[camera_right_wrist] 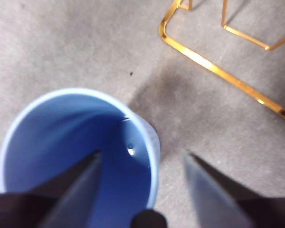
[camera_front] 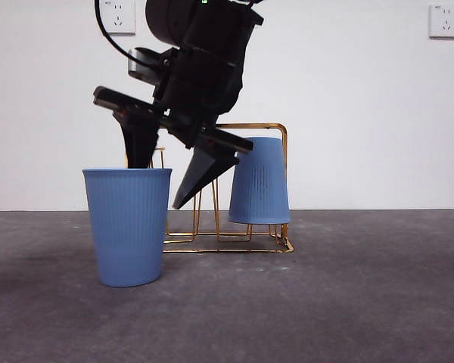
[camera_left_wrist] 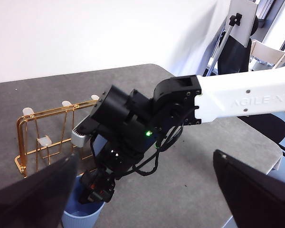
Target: Pick up cup 1,put cup 1 in the cup rack,pick up cup 2,put cup 2 in the cup rack
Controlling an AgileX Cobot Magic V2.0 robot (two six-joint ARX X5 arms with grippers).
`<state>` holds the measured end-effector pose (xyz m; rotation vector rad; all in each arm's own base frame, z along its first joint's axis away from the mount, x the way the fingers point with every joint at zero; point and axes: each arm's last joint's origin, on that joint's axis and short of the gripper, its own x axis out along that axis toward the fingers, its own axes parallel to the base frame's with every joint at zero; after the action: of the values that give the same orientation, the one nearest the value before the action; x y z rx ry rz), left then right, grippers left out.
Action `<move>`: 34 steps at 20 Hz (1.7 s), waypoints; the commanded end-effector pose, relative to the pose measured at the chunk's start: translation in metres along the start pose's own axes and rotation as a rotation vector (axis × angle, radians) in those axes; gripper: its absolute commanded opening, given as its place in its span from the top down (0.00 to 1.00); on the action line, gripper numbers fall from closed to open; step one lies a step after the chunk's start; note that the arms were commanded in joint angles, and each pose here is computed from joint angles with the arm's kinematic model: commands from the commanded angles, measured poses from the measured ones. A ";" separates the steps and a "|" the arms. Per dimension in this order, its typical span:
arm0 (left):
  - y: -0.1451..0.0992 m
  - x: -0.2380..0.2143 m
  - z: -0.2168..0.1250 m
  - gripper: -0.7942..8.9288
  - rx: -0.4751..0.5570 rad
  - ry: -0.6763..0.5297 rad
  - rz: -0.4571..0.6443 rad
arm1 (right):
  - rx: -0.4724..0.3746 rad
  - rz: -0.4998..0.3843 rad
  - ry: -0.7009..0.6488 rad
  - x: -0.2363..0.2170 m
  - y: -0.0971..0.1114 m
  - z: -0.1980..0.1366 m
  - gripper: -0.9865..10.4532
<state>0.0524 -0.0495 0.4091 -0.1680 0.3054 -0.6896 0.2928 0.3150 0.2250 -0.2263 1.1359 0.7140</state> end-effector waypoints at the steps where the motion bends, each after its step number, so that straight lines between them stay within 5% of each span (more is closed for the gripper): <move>1: 0.000 0.000 0.000 0.43 -0.002 -0.011 0.001 | 0.009 -0.007 0.020 0.011 0.000 -0.002 0.83; 3: 0.000 0.000 0.001 0.43 -0.013 -0.015 -0.001 | -0.001 -0.003 0.010 0.010 0.001 -0.002 0.93; 7: -0.001 -0.001 0.006 0.43 -0.054 -0.067 -0.017 | -0.023 -0.001 -0.006 0.002 0.002 0.000 0.93; 10: -0.004 -0.002 0.015 0.43 -0.080 -0.156 -0.056 | -0.052 0.009 -0.125 -0.045 0.008 0.006 0.93; 14: -0.010 -0.008 0.035 0.43 -0.104 -0.359 -0.157 | -0.086 0.005 -0.485 -0.169 0.019 0.001 0.93; 18: -0.021 -0.016 0.058 0.43 -0.079 -0.572 -0.387 | -0.134 0.013 -0.943 -0.300 0.024 -0.036 0.93; 23: -0.030 0.000 0.075 0.43 -0.066 -0.675 -0.563 | -0.266 0.160 -1.361 -0.401 0.027 -0.092 0.93; 34: -0.045 0.060 0.095 0.42 -0.172 -0.725 -0.941 | -0.498 0.405 -1.502 -0.431 0.035 -0.111 0.93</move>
<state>0.0999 -0.1165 0.4954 -0.6652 -0.4772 -1.4188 0.0870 0.1085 0.5660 0.1563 -0.4604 1.1809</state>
